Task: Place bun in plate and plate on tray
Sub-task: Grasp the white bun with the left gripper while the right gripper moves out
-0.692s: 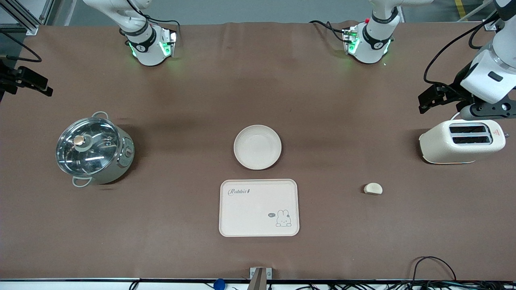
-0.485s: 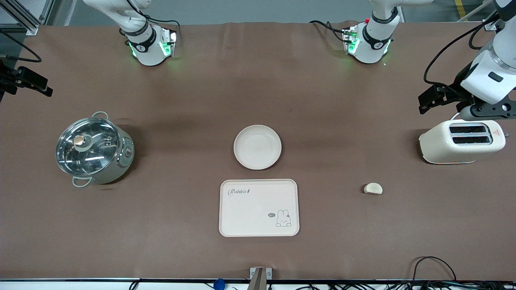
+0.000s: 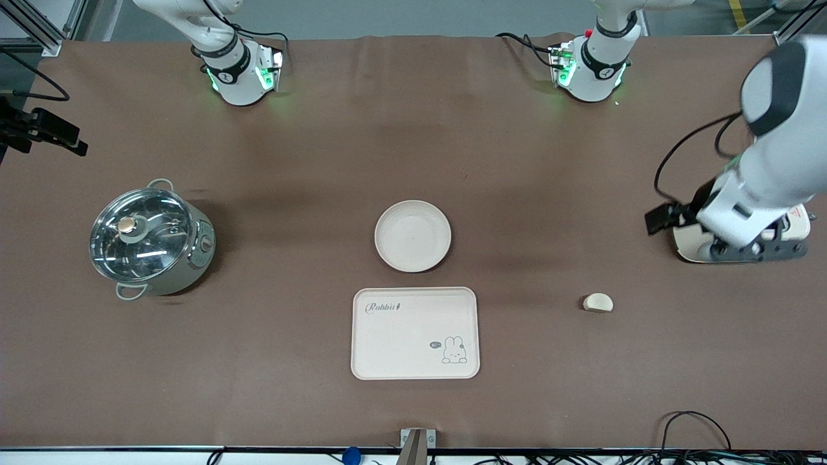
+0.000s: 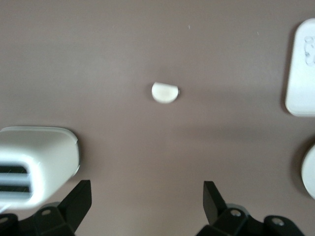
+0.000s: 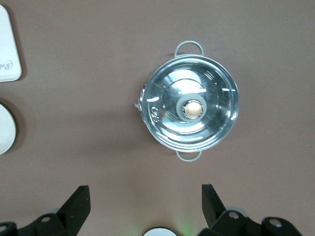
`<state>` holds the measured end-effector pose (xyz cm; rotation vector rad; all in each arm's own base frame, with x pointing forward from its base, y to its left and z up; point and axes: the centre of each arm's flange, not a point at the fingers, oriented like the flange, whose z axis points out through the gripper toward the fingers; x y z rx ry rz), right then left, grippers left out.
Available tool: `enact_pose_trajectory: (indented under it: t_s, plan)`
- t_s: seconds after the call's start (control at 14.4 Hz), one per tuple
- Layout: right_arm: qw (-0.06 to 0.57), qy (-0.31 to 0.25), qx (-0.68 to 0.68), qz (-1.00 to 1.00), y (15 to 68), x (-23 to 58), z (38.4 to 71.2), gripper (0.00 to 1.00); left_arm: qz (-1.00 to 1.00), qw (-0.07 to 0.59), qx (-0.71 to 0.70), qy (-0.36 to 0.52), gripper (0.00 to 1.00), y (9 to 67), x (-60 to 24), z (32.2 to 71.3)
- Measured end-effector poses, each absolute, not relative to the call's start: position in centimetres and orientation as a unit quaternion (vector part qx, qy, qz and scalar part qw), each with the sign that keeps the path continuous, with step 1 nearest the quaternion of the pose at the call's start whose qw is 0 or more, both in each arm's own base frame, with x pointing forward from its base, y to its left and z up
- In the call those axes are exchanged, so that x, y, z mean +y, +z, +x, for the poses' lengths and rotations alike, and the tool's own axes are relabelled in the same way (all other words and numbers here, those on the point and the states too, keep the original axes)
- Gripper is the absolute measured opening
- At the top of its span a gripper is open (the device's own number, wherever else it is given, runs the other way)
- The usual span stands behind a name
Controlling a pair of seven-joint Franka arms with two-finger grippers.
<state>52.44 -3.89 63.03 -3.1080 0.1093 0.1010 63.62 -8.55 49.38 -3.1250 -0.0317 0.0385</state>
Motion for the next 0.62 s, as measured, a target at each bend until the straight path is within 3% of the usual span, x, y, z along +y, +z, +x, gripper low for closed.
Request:
enact_pose_trajectory:
  t_s: [0.21, 0.62]
  plan:
    - [0.027, 0.025, 0.012, -0.999, 57.4, -0.8, 54.7, 1.0, -1.0, 0.005, -0.019, 0.023, 1.0, 42.2, -8.5, 66.3]
    - [0.061, 0.064, 0.013, -0.996, 44.2, 8.7, 59.6, 1.0, -0.989, 0.003, -0.146, 0.03, 1.0, 31.0, -5.8, 68.5]
